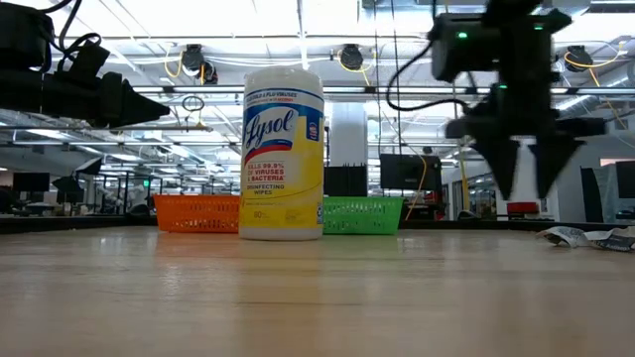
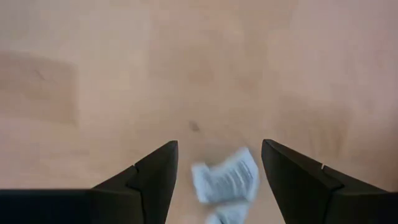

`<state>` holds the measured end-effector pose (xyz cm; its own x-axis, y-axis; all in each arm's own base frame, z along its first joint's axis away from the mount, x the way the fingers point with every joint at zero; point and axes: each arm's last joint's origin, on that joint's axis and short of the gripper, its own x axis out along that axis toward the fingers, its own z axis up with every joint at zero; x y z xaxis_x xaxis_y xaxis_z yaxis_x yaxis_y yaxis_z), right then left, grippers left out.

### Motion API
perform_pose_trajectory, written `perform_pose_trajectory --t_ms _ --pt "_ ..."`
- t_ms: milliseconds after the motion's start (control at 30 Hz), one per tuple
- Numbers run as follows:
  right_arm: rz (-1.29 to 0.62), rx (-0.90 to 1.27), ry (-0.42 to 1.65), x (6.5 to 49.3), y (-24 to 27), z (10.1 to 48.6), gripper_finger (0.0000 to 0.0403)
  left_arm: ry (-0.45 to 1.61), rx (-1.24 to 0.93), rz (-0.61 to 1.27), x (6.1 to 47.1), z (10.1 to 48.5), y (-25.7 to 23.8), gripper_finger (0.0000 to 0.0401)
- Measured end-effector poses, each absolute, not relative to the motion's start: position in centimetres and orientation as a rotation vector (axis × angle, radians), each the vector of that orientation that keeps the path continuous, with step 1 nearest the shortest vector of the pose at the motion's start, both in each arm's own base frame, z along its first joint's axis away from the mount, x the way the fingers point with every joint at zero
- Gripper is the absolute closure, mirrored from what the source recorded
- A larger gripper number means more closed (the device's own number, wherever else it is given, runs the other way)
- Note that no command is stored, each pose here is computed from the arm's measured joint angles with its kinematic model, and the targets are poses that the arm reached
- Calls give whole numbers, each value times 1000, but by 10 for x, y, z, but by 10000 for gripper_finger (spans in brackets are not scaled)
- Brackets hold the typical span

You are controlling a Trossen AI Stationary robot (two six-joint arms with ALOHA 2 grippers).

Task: Pick & Place First Aid Supplies
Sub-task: Put the black towelette pack into the black bin

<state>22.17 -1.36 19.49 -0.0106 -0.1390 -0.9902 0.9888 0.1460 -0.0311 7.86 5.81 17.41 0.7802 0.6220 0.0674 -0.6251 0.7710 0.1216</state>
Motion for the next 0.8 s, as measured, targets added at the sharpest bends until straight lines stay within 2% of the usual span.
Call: perform_pose_trajectory --t_ms 267,500,633,800 --pt "-1102 990 1347 198 15 165 181 -23 140 676 79 174 58 91" --pt "-1020 993 1311 195 21 147 190 -24 140 676 79 174 58 91" --pt "-1011 989 1310 195 20 146 226 -23 140 676 79 174 58 91" --pt "-988 962 1326 195 20 146 311 -24 140 676 79 174 58 91"
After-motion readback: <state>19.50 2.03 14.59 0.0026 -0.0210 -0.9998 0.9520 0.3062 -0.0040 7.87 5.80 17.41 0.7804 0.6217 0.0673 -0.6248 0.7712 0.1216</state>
